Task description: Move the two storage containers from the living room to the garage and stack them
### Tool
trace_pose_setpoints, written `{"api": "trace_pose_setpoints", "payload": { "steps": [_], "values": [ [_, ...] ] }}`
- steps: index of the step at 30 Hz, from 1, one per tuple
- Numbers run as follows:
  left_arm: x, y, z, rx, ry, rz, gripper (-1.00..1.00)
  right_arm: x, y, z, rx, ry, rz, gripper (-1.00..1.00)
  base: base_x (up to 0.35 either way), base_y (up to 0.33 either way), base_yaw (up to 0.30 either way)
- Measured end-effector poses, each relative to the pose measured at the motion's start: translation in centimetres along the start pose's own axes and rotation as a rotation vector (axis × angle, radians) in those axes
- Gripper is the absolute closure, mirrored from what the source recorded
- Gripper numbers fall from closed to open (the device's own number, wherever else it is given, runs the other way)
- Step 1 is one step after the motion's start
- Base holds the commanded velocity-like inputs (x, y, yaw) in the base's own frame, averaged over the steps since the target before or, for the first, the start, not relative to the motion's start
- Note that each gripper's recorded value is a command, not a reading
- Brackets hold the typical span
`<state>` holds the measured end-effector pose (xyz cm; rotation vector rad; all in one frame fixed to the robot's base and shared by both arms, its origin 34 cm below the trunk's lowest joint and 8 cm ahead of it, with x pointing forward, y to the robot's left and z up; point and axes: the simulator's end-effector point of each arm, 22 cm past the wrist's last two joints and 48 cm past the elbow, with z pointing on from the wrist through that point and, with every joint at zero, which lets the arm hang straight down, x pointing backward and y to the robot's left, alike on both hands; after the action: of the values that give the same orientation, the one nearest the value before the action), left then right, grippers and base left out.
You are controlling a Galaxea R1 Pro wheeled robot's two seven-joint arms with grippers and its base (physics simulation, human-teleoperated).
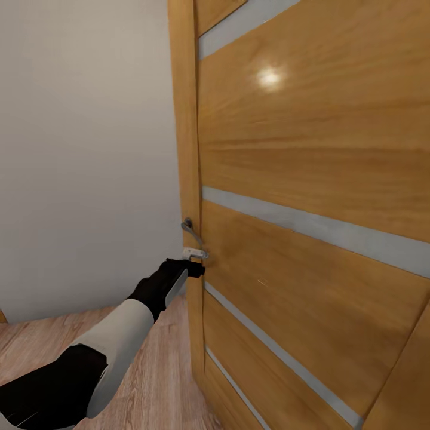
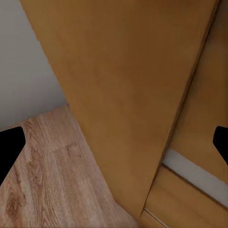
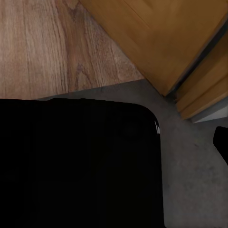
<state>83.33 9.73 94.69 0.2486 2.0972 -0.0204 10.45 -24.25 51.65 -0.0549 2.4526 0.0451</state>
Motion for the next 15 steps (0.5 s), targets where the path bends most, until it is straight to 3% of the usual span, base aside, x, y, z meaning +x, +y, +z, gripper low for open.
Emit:
{"api": "trace_pose_setpoints", "payload": {
  "steps": [8, 15],
  "values": [
    [-0.03, 0.07, 0.0, -0.003, -0.001, 0.005, -1.0, 0.0, -0.03, 0.0, 0.001, 0.0, 0.0, -1.0, 0.0, 0.0, -0.109],
    [-0.02, 0.08, 0.0, -0.003, -0.001, 0.004, -1.0, 0.0, -0.02, 0.0, 0.001, 0.0, 0.0, -1.0, 0.0, 0.0, -0.02]
  ]
}}
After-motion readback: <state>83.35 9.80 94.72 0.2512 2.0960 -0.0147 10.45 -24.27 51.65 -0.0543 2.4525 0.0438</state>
